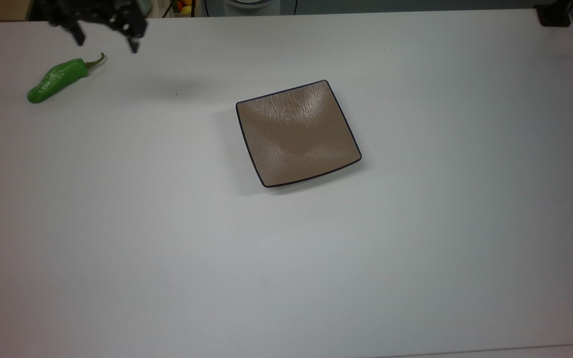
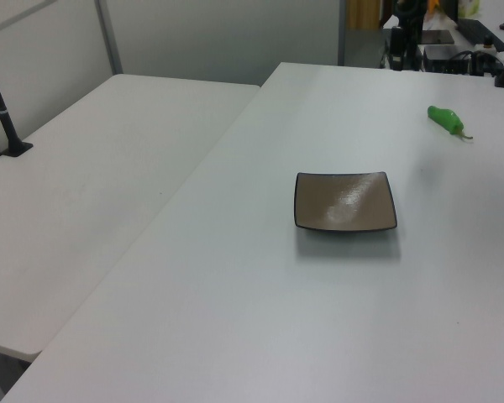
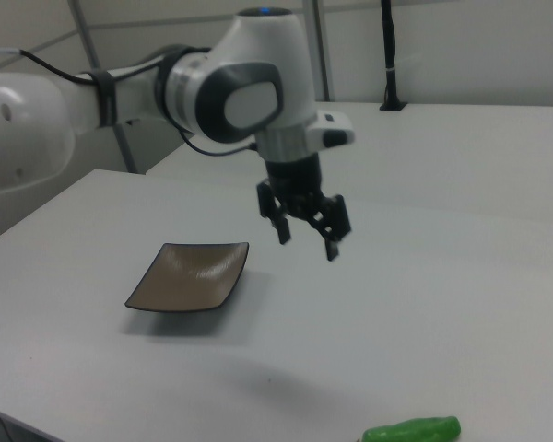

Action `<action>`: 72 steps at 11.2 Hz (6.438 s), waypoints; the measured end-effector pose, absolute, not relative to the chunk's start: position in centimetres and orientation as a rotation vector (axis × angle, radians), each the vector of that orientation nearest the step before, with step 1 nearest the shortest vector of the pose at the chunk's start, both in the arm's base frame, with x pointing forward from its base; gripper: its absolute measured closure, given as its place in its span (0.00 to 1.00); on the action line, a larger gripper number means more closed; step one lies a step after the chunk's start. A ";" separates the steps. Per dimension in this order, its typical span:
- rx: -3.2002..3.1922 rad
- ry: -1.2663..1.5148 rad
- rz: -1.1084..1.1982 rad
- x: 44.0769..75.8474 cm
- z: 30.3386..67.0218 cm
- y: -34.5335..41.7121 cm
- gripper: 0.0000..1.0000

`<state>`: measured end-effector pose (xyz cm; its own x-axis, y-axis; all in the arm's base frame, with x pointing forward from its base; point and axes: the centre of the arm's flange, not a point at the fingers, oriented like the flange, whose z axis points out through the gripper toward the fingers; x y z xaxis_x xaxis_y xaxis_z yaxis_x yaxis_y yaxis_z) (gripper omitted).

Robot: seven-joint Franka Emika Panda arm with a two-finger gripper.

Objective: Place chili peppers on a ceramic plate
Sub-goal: 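Move the open gripper from above the plate toward the green chili pepper, then lower the gripper onto the green chili pepper and close on it, then lift the chili pepper and carry it toward the brown plate, then lower the chili pepper onto the plate and open the gripper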

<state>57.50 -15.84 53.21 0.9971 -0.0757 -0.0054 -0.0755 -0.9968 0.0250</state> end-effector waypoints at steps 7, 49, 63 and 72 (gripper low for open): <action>3.075 -0.236 -0.010 54.8 44.1 -26.8 0.00; 3.249 -0.248 -0.091 59.4 54.8 0.1 0.57; 3.388 -0.589 -0.078 62.5 35.0 12.4 0.57; 3.308 -0.306 0.096 61.5 43.8 14.2 0.00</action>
<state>61.53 14.17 43.84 0.9816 -0.1867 0.0401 -0.1763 -0.9667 -0.1855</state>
